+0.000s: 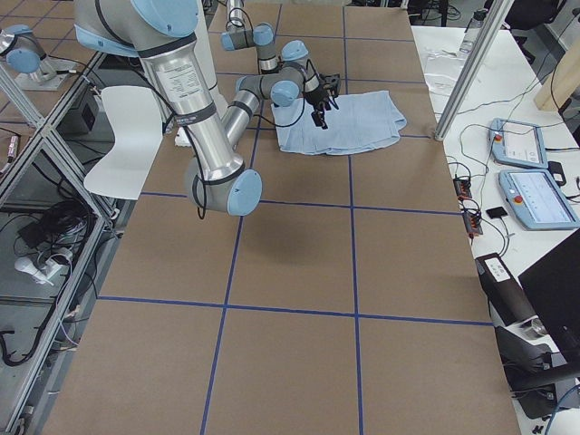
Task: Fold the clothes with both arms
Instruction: 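Move the right gripper down to the shirt's other near corner, then grasp the shirt's near edge with both grippers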
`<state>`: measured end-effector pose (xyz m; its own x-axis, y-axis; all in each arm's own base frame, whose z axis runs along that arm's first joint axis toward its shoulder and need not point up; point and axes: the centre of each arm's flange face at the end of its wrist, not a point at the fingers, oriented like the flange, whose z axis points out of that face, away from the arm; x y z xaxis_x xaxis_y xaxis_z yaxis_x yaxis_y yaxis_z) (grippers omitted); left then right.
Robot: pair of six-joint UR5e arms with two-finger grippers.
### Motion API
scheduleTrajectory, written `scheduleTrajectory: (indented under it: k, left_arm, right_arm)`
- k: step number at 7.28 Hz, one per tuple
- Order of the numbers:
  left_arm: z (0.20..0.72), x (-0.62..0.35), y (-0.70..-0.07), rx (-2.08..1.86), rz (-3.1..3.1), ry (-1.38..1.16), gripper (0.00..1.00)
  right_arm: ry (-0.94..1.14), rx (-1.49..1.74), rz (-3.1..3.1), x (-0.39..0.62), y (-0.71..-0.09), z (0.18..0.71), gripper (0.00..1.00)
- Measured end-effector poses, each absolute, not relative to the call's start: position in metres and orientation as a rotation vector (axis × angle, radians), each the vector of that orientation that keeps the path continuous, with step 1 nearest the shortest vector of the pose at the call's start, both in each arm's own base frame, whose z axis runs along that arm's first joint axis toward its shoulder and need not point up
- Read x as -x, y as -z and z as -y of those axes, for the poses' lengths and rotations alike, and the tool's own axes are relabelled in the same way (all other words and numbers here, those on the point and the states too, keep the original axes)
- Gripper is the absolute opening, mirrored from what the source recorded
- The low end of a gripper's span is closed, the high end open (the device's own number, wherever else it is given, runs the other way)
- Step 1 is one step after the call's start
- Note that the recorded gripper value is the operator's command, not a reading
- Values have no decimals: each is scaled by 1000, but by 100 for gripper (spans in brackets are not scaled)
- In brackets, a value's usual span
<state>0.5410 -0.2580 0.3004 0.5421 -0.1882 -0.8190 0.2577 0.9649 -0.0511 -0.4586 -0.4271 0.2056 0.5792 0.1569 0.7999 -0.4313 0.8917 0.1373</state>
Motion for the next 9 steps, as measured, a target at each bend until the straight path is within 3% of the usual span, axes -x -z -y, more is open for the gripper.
scheduleTrajectory:
  k: [2, 5, 9]
  left_arm:
    - [259, -537, -295, -81, -974, 267, 0]
    - [260, -524, -277, -89, -1018, 272, 0]
    - [259, -522, -274, -89, -1026, 271, 0]
  right_arm:
    - [-456, -281, 900, 468, -219, 408, 99]
    - [-638, -169, 908, 521, -234, 336, 91]
    - [-794, -27, 836, 566, -253, 272, 91]
